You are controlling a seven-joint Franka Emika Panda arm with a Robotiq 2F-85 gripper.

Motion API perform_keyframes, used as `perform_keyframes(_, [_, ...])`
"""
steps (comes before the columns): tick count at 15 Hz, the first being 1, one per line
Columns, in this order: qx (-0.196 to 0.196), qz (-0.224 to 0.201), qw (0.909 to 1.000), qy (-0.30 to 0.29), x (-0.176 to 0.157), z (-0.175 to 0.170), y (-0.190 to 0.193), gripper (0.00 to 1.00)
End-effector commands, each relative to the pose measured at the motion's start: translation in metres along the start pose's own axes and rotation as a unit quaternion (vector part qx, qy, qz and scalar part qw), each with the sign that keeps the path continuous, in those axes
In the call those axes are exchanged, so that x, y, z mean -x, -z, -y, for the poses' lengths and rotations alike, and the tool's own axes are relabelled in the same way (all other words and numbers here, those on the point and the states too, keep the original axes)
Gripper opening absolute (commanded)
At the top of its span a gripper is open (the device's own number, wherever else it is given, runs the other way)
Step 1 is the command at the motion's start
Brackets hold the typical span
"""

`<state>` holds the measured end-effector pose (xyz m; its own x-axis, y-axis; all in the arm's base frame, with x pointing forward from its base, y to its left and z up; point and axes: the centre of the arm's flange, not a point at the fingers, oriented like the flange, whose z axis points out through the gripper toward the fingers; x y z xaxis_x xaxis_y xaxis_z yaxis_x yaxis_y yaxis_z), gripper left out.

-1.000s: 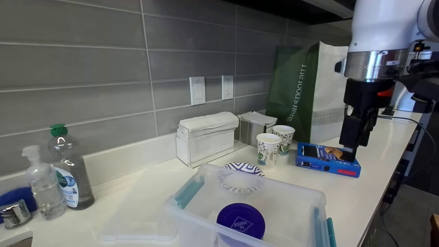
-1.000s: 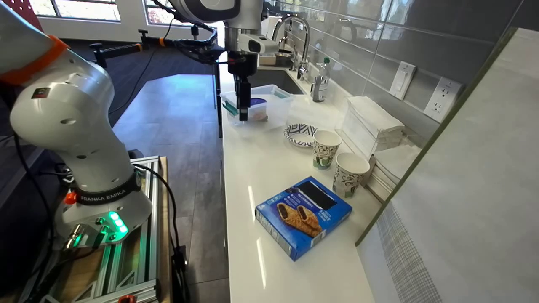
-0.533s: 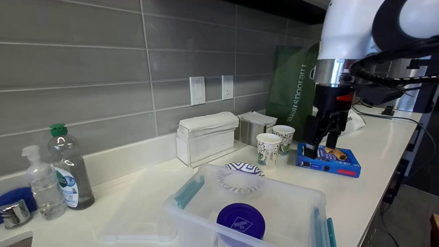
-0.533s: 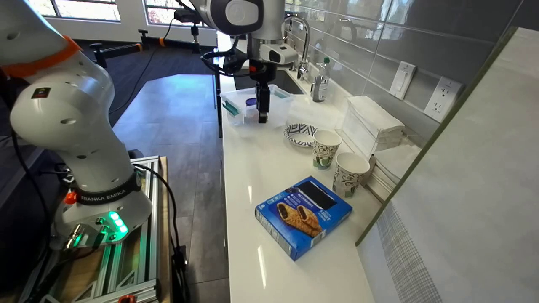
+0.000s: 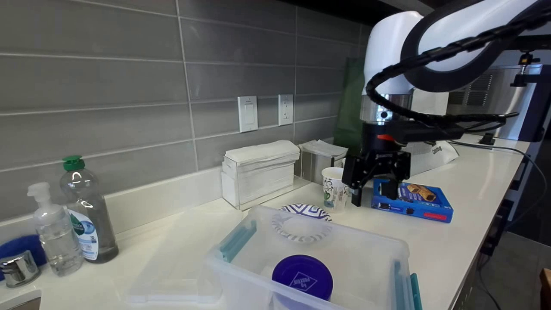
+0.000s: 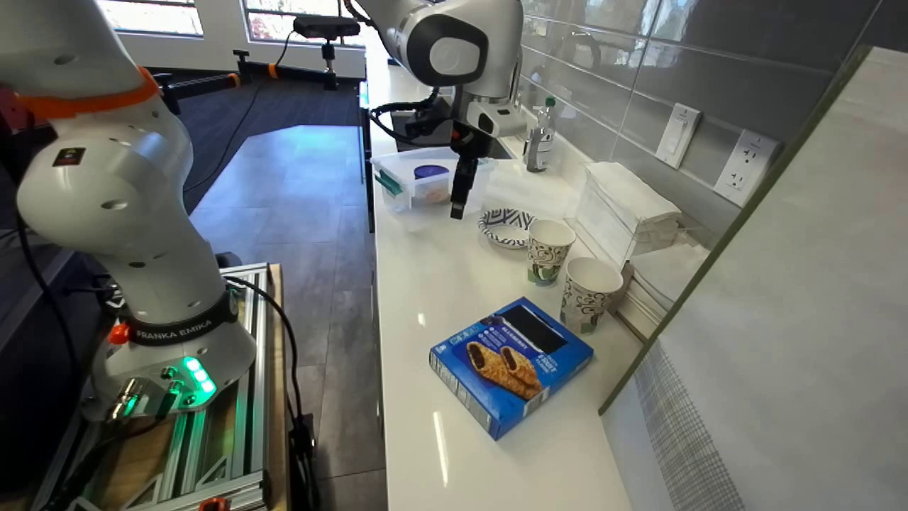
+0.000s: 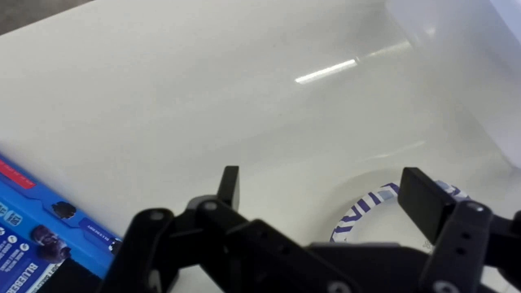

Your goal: Unstack the black and white bowls.

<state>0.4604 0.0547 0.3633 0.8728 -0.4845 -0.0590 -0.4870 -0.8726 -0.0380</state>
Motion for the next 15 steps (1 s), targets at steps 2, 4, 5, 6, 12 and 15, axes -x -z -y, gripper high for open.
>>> perform_keyframes(2, [-0.008,-0.005,0.9975,-0.070,-0.039,0.024,-0.025,1.00])
perform_keyframes(4, [-0.013,-0.011,0.9960,-0.088,-0.048,0.029,-0.034,0.86])
perform_keyframes(5, [-0.014,-0.012,0.9953,-0.095,-0.051,0.031,-0.038,0.84])
perform_keyframes(6, [-0.017,-0.018,0.9945,-0.102,-0.054,0.034,-0.040,0.79])
perform_keyframes(12, [-0.020,-0.033,0.9903,-0.134,-0.069,0.039,-0.059,0.58])
perform_keyframes(15, [-0.017,-0.042,0.9890,-0.141,-0.074,0.043,-0.070,0.53])
